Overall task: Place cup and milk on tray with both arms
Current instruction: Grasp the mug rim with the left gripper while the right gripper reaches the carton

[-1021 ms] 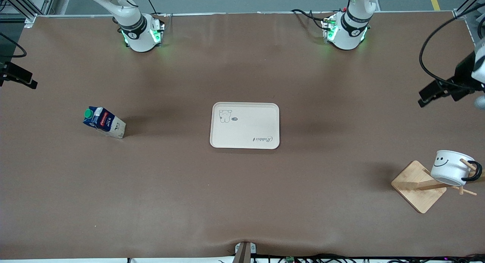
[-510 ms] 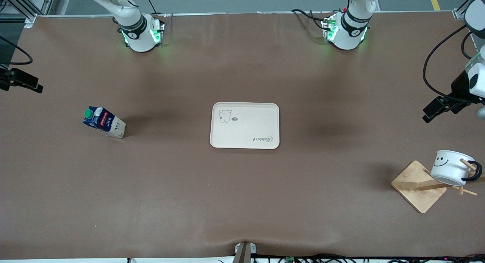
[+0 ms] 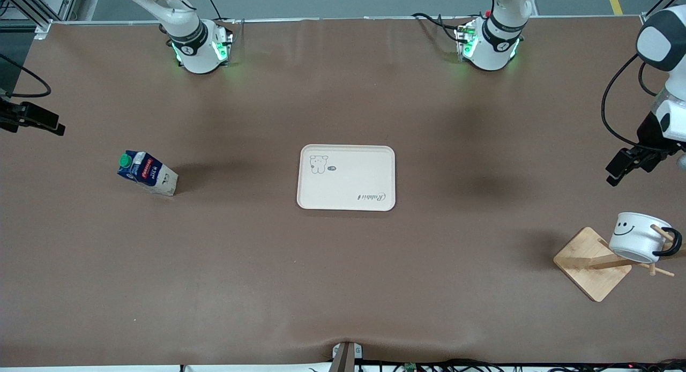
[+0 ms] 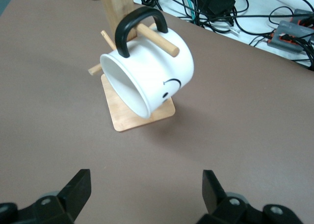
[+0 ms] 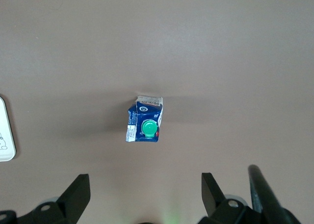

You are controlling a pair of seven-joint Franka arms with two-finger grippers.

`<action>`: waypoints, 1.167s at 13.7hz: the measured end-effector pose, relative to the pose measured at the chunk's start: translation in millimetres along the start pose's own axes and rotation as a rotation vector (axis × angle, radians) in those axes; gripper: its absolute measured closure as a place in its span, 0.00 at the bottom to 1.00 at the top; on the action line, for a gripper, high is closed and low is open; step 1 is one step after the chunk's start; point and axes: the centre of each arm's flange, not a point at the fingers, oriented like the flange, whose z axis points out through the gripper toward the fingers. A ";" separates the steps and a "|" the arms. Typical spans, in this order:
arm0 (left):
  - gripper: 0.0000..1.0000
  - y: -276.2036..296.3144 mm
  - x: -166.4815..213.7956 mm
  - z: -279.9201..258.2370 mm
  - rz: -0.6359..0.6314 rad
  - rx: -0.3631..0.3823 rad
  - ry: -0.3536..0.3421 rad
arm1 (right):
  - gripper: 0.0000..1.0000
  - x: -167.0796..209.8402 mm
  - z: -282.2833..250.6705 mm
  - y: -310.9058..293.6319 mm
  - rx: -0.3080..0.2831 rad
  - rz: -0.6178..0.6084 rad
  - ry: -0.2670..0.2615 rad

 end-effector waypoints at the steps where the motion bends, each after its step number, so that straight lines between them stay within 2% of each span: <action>1: 0.00 -6.8 0.0 6.6 0.016 -0.001 0.019 | 0.00 0.0 -0.2 0.1 0.000 0.000 0.000; 6: 0.00 -28.8 7.6 40.0 0.119 -0.017 0.089 | 0.00 3.7 5.7 -0.1 0.000 0.000 -0.011; 13: 0.00 -37.8 11.1 64.7 0.185 -0.132 0.136 | 0.00 10.3 16.7 -2.0 -0.001 -0.004 -0.032; 16: 0.00 -40.8 14.5 69.8 0.235 -0.180 0.153 | 0.00 20.5 34.6 -1.4 -0.002 -0.002 -0.064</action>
